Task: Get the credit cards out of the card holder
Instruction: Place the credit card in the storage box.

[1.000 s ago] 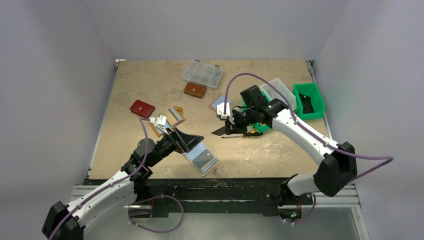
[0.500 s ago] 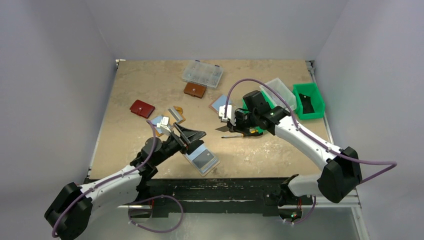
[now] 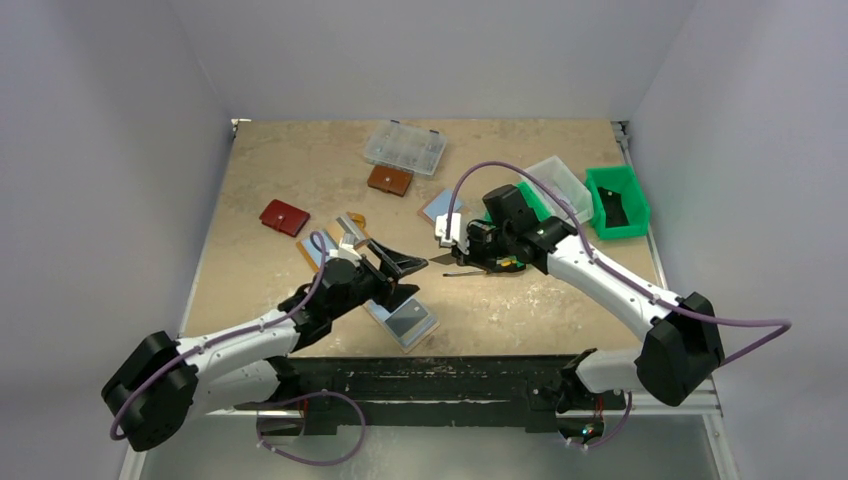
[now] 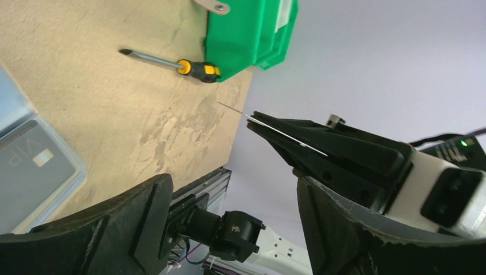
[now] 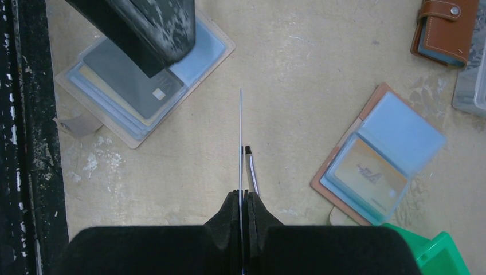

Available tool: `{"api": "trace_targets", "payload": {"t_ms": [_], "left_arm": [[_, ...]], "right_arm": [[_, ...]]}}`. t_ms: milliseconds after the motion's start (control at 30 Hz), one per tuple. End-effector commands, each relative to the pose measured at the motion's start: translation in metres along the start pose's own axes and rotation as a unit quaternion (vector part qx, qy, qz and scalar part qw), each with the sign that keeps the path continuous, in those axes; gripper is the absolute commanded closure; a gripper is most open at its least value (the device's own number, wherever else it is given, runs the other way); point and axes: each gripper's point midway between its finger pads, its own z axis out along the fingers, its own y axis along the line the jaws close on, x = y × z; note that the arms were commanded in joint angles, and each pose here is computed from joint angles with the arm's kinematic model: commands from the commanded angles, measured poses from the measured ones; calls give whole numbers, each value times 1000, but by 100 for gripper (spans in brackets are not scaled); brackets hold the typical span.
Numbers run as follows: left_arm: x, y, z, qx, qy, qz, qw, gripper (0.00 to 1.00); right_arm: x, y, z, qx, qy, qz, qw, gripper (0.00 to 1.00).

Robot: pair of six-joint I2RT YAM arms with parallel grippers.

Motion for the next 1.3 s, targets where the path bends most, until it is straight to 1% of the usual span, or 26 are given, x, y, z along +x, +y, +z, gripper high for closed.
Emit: {"api": "trace_targets", "payload": {"t_ms": [0,100,167,367,500,600,700,733,833,900,933,1067,1100,1167,1267], "left_arm": [[1,-17,14,11,-7,-56,998,17],[1,-21,22,21,-5,-81,997,19],[-5,-28,27,32,-20,-86,996,19],[-8,-38,31,51,-27,-99,993,20],[-6,-41,36,55,-19,-101,993,22],[0,-43,40,61,-4,-104,993,27],[3,-43,44,68,3,-111,992,37],[6,-42,45,68,13,-111,991,42],[9,-42,46,75,19,-111,991,55],[8,-43,46,77,18,-111,991,65],[9,-42,46,76,18,-111,991,70],[8,-38,45,78,17,-111,991,98],[7,-36,44,76,16,-112,991,100],[7,-30,43,72,15,-112,991,100],[7,-24,41,71,15,-111,991,100]], "right_arm": [[-7,-3,2,17,-6,-13,1000,100],[-6,0,6,15,-1,-20,1000,100],[-6,1,7,14,-1,-23,1000,100],[-4,4,10,14,2,-30,999,100],[-6,7,12,10,1,-35,999,100],[-7,8,15,13,4,-41,999,100],[-6,6,17,23,10,-43,999,99],[-5,6,17,26,13,-45,999,99],[-3,5,20,34,21,-52,998,98],[-2,6,22,36,25,-56,997,95],[-2,7,22,37,26,-57,997,93],[-2,8,21,37,27,-65,997,85],[-3,8,20,38,25,-67,997,83],[-3,8,18,38,24,-68,997,79],[-1,10,18,33,29,-72,996,67]]}}
